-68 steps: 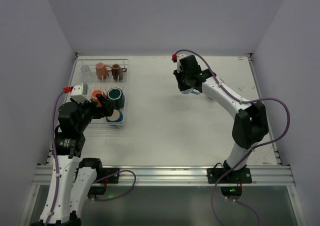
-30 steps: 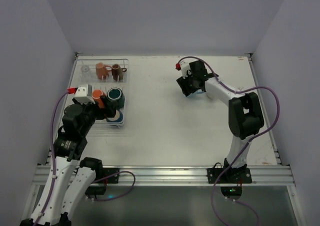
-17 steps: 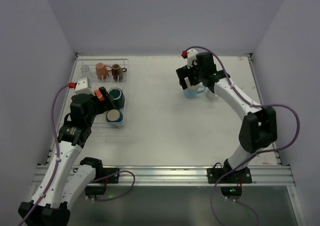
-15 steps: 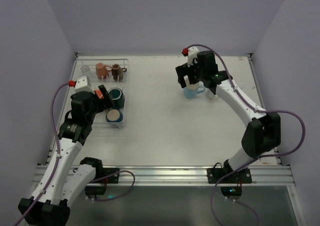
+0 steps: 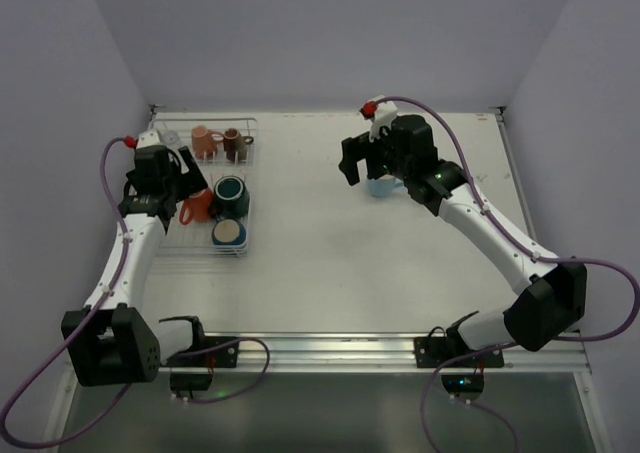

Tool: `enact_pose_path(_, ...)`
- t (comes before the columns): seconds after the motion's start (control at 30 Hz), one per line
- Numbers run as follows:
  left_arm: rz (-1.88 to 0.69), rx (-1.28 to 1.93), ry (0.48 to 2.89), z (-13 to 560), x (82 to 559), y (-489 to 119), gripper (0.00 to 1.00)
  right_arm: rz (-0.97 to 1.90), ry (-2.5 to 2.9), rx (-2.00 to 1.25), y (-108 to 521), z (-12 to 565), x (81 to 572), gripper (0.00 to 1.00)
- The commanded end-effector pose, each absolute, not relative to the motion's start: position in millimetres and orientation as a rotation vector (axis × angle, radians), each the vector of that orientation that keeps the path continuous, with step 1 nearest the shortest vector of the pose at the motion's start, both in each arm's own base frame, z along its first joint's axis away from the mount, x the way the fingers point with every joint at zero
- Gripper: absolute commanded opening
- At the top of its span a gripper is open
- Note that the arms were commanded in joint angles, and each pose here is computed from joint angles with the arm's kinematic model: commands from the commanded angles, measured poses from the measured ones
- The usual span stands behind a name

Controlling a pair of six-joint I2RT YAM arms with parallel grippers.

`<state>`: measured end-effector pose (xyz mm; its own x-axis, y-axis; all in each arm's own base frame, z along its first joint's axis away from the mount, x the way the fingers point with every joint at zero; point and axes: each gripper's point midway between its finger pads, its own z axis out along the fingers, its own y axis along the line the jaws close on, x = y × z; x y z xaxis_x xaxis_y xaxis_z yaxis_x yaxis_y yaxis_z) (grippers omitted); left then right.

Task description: Unload the cups from the dish rack

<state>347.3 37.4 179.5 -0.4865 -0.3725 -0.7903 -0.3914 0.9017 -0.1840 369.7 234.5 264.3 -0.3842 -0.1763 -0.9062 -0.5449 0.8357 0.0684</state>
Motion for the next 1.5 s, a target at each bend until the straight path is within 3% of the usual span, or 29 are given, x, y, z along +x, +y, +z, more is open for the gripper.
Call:
enact_pose_path(0.0,-0.049,-0.417,2.109,199,369,30,1.0,0.479,1.891,-0.492,238,287,370,0.99)
enact_pose_path(0.5,0.038,-0.447,2.209,154,387,42,1.0,0.543,1.886,-0.536,251,288,360,0.99)
enact_pose_path(0.8,0.032,-0.44,2.319,117,401,40,0.95,0.574,1.867,-0.552,256,293,355,0.99)
enact_pose_path(0.93,0.047,-0.455,2.323,116,399,42,0.8,0.58,1.861,-0.558,258,294,354,0.99)
enact_pose_path(0.97,0.058,-0.463,2.322,117,397,43,0.74,0.584,1.858,-0.559,259,296,352,0.99)
enact_pose_path(1.0,0.08,-0.477,2.312,120,395,47,0.61,0.595,1.857,-0.562,260,296,352,0.99)
enact_pose_path(1.1,0.095,-0.498,2.268,138,389,50,0.4,0.647,1.861,-0.56,269,297,346,0.99)
enact_pose_path(1.3,0.033,-0.509,2.128,188,376,44,0.2,0.898,1.889,-0.521,308,296,319,0.99)
enact_pose_path(1.47,-0.008,-0.514,2.069,208,364,40,0.13,1.139,1.859,-0.496,342,306,294,0.99)
